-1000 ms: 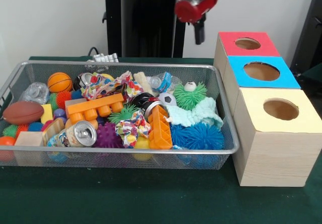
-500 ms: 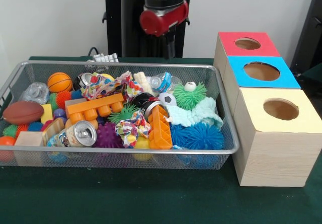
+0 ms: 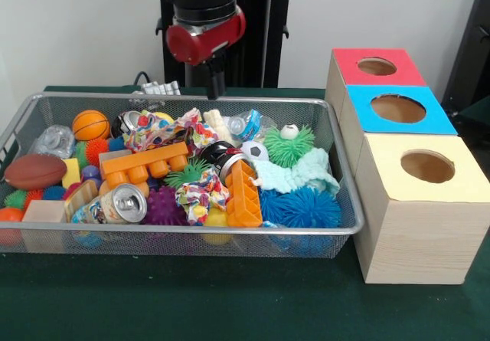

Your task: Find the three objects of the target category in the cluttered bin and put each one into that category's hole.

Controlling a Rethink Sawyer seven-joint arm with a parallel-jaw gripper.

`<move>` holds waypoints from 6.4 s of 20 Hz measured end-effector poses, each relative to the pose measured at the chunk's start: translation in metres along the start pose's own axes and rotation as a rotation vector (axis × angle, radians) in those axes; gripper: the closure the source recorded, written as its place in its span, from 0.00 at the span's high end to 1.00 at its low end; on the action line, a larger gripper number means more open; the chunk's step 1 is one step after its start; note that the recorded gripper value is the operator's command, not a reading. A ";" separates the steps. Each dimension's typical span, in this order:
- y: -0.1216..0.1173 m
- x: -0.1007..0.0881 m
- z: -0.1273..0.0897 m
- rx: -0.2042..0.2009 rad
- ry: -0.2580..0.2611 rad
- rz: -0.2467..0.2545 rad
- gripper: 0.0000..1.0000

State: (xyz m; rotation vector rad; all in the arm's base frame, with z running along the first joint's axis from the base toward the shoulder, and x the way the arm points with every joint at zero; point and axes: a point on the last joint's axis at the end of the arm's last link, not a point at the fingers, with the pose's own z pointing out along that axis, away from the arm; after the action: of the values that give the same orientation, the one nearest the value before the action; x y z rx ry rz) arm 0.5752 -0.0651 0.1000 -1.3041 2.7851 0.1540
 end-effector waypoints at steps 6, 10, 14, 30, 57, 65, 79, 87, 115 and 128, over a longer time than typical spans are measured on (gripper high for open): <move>-0.020 0.007 -0.001 -0.002 0.023 -0.015 0.00; -0.036 0.015 -0.002 0.005 0.037 -0.020 0.00; -0.051 0.022 -0.003 0.013 0.048 -0.020 1.00; -0.114 0.033 -0.004 0.079 0.098 -0.087 1.00; -0.105 0.011 0.040 -0.026 0.103 -0.757 1.00; -0.068 0.004 0.064 -0.153 0.212 -0.854 1.00; -0.056 0.013 0.091 -0.182 0.258 -0.912 1.00; -0.056 0.017 0.095 -0.185 0.262 -0.914 1.00; 0.028 -0.026 0.023 -0.224 0.283 -0.979 1.00; 0.048 -0.023 0.018 -0.239 0.306 -0.975 1.00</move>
State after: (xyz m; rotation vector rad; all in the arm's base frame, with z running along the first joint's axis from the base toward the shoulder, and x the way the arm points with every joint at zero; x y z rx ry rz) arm 0.5535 -0.0146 0.0873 -2.7380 2.0054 0.2413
